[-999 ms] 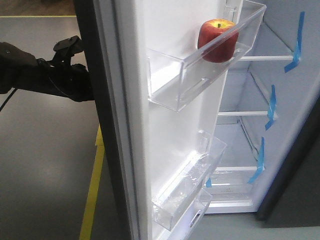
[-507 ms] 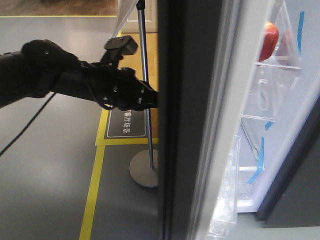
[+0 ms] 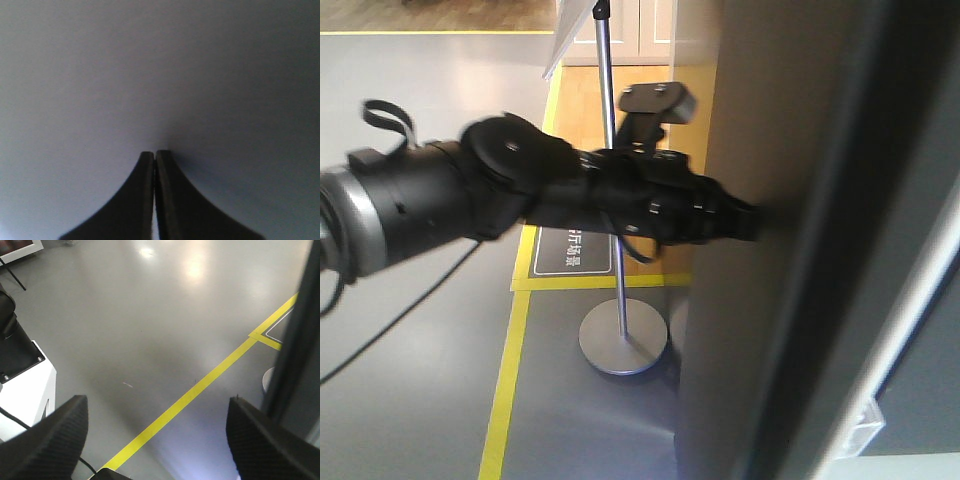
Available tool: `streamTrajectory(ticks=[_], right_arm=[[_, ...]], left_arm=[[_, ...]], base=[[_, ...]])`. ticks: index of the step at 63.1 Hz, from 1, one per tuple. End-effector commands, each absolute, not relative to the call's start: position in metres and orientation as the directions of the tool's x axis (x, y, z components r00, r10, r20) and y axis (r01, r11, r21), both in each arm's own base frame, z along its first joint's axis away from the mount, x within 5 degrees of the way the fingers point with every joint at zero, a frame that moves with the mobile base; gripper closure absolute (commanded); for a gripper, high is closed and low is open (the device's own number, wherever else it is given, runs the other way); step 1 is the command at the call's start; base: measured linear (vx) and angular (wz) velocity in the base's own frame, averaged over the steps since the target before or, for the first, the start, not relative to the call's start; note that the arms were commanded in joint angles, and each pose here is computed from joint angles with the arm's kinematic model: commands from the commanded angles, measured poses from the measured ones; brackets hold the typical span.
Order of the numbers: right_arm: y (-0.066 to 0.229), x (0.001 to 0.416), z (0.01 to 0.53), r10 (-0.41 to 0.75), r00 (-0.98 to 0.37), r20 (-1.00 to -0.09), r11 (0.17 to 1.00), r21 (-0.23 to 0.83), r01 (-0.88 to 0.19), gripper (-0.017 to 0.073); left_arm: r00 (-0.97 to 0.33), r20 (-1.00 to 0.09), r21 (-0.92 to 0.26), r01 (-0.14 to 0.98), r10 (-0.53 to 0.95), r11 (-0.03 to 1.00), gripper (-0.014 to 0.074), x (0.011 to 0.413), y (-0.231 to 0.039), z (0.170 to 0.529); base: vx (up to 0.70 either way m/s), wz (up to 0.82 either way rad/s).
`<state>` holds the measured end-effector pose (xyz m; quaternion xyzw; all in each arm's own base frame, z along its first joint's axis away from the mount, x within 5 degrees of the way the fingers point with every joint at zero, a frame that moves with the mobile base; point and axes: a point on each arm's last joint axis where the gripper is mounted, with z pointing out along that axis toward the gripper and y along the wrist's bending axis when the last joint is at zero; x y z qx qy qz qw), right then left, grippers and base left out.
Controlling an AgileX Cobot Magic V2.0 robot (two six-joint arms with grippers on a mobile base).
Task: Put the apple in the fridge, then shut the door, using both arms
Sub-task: 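Push the refrigerator door shut with the left gripper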
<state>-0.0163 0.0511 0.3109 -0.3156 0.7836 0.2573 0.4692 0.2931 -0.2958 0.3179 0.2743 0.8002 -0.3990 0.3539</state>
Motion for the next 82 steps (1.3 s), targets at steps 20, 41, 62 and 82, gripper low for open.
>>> streamTrajectory(ticks=[20,41,62,82], right_arm=[[0.053,-0.014,0.322,-0.202,-0.329,-0.922,0.668,0.116,-0.735,0.0015],[0.053,-0.014,0.322,-0.202,-0.329,-0.922,0.668,0.116,-0.735,0.0015],[0.053,-0.014,0.322,-0.202,-0.329,-0.922,0.668,0.116,-0.735,0.0015],[0.053,-0.014,0.322,-0.199,-0.329,-0.923,0.666,0.119,-0.737,0.0015]], left_arm=[[-0.527,-0.845,-0.420,0.759,0.090,0.497,0.0600,0.259,-0.355,0.319],[-0.449,-0.883,-0.340,0.813,0.136,0.474,0.0600,0.254,-0.353,0.326],[-0.346,-0.916,-0.225,0.863,0.204,0.452,0.0600,0.250,-0.313,0.367],[-0.337,-0.914,-0.121,0.759,0.227,0.640,0.0600,0.253,-0.231,0.390]], base=[[0.00,0.00],[0.00,0.00],[0.00,0.00],[0.00,0.00]])
